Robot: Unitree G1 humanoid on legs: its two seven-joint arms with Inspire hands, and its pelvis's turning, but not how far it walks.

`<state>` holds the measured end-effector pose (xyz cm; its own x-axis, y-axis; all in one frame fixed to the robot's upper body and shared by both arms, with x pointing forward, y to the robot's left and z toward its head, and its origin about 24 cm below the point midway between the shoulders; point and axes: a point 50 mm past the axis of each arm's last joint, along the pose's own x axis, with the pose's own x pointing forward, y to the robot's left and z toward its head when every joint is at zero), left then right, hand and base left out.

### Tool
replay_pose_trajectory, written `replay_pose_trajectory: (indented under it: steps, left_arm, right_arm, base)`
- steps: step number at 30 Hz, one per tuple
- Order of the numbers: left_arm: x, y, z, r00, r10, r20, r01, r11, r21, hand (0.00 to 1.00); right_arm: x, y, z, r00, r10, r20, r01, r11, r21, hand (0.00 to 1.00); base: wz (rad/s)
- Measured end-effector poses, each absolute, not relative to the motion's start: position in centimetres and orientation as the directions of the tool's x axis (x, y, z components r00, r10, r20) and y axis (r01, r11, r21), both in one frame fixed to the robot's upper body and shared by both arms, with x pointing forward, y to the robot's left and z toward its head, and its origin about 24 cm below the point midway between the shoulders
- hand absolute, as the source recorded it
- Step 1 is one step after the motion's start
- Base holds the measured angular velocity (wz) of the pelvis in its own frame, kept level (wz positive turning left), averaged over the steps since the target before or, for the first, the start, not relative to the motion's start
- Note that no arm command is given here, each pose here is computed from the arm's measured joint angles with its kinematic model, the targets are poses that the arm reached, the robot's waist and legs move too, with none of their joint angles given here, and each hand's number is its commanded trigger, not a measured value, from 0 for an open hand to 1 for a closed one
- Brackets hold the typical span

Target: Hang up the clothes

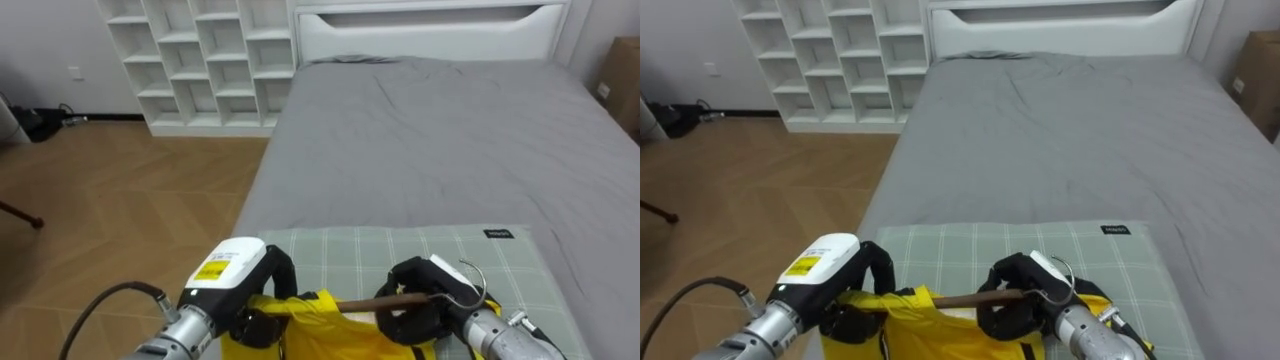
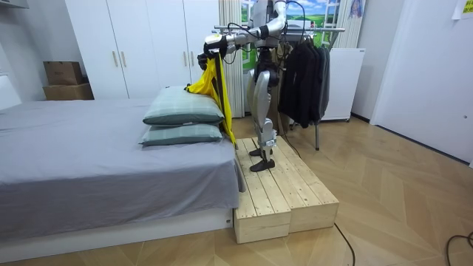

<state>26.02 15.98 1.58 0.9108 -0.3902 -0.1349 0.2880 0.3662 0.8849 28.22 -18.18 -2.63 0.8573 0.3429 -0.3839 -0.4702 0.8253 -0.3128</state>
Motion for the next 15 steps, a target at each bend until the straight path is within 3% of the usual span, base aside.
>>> replay_pose_trajectory:
  steps: [15]
  left_arm:
    - [25.98,16.07,1.35,0.911,-0.388,-0.143,0.297,0.374,0.879,1.0]
  right_arm:
    - [28.2,-18.18,-2.66,0.857,0.343,-0.386,-0.471,0.824,-0.315,1.0]
  base:
    - [0.0]
